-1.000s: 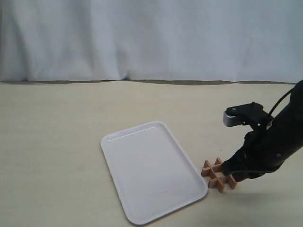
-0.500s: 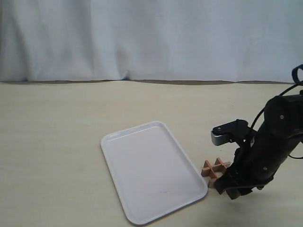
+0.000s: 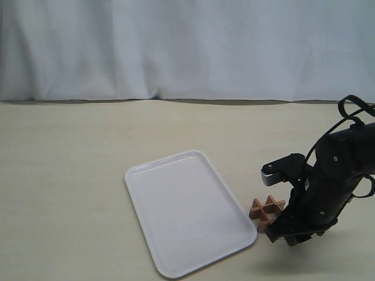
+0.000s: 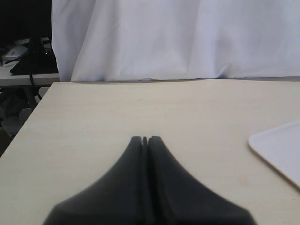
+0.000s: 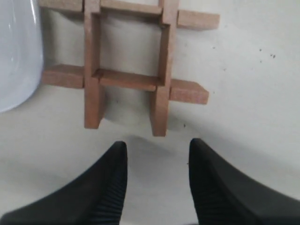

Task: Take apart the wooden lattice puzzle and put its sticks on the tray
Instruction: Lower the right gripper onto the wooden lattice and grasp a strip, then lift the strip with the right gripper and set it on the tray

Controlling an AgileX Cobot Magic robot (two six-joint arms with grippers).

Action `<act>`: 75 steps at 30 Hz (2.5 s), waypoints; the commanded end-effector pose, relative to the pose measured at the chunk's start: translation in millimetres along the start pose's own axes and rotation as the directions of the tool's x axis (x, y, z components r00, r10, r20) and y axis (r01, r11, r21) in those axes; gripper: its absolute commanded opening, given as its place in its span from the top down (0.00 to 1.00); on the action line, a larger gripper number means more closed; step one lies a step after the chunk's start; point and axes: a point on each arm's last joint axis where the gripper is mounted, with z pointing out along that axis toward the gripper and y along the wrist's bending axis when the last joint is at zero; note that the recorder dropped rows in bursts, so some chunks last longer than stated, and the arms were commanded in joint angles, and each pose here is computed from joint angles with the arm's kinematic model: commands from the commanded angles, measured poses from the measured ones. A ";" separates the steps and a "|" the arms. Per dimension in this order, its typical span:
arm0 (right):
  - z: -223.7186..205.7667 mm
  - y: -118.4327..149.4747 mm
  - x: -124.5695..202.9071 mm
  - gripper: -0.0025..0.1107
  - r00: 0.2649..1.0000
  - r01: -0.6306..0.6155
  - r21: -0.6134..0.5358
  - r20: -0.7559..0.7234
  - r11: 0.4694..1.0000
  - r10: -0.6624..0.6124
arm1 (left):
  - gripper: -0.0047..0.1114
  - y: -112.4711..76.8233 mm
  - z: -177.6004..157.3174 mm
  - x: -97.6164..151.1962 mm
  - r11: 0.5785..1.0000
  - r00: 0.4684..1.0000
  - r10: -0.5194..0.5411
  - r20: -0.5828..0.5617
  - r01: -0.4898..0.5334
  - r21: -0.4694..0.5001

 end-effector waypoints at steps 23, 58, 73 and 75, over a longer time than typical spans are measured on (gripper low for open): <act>5.6 -2.5 -11.0 0.94 1.000 0.009 0.019 -0.016 1.000 -0.009 | 0.96 0.1 0.2 -0.2 1.000 1.000 -0.001 0.009 0.001 -0.001; -39.7 155.3 -122.8 0.94 0.899 0.315 -0.098 0.349 0.944 -0.264 | 0.96 0.1 0.2 0.0 1.000 1.000 -0.001 0.007 0.001 -0.001; -13.7 156.6 -135.6 0.63 0.920 0.243 -0.074 0.332 0.967 -0.206 | 0.96 0.1 0.2 -0.2 1.000 1.000 -0.001 0.010 0.001 -0.001; -24.5 157.3 -134.5 0.57 0.915 0.251 -0.073 0.344 0.965 -0.212 | 0.96 0.1 0.2 -0.2 1.000 1.000 -0.001 0.010 0.001 -0.001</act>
